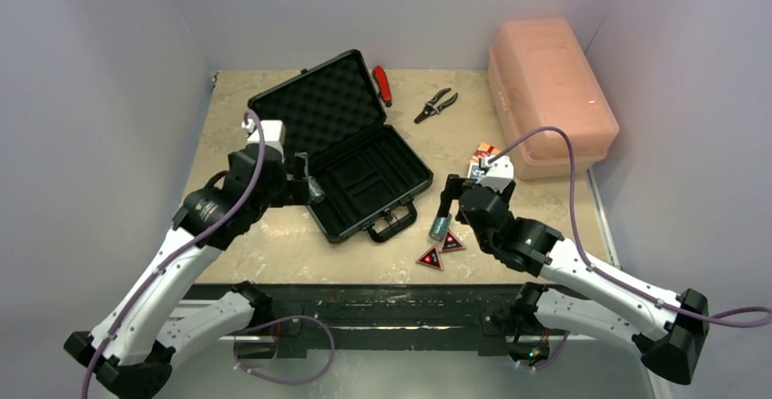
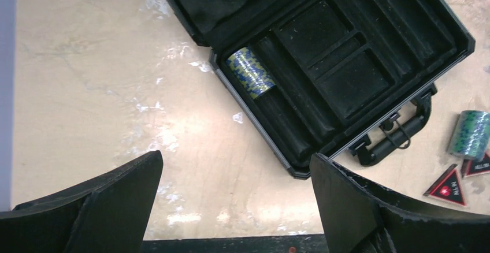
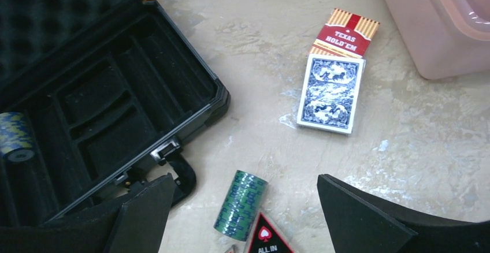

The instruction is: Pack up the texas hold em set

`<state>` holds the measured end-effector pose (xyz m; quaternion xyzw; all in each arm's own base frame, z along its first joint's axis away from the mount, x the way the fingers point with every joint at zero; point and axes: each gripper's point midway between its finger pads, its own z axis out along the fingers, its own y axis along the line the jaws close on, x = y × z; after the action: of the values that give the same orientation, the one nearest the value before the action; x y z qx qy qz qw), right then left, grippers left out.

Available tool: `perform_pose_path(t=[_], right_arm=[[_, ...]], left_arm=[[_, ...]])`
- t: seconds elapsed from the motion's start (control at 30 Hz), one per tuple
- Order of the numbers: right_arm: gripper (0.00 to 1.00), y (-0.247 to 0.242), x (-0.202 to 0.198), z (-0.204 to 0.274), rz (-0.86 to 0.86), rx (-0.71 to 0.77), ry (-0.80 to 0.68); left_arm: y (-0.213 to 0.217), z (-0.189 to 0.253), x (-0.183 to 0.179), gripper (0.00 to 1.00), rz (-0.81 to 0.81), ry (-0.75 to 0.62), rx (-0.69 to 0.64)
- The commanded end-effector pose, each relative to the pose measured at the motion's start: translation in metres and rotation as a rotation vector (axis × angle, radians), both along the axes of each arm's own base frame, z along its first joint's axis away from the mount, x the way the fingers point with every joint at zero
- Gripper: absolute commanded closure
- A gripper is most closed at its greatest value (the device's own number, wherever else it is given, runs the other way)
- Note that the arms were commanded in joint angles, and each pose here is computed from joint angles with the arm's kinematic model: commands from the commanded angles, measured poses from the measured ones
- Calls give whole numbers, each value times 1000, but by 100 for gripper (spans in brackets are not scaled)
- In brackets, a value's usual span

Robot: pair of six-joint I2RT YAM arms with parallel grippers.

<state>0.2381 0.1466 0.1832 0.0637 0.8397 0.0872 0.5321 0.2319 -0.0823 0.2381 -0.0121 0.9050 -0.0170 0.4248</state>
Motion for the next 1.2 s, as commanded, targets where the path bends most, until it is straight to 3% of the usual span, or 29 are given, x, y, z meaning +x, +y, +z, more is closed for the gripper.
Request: perform_pose_path(t=[0.0,0.13,0.53,1.17], right_arm=[[1,-10,9,6,-75,-50,-13],[1,-11,19,5,-106,-76,17],[1,-30,73,-53,-213,-160,300],[1,-64,127,-91,-253,-169,410]], left_arm=[[20,-7,-9,0,-44,-70,94],[8,-10,-14,0,-112,-171,-8],[-1,-19,-16,0,-193,-88,35],[-9,-21,-15,2,-243,-78,29]])
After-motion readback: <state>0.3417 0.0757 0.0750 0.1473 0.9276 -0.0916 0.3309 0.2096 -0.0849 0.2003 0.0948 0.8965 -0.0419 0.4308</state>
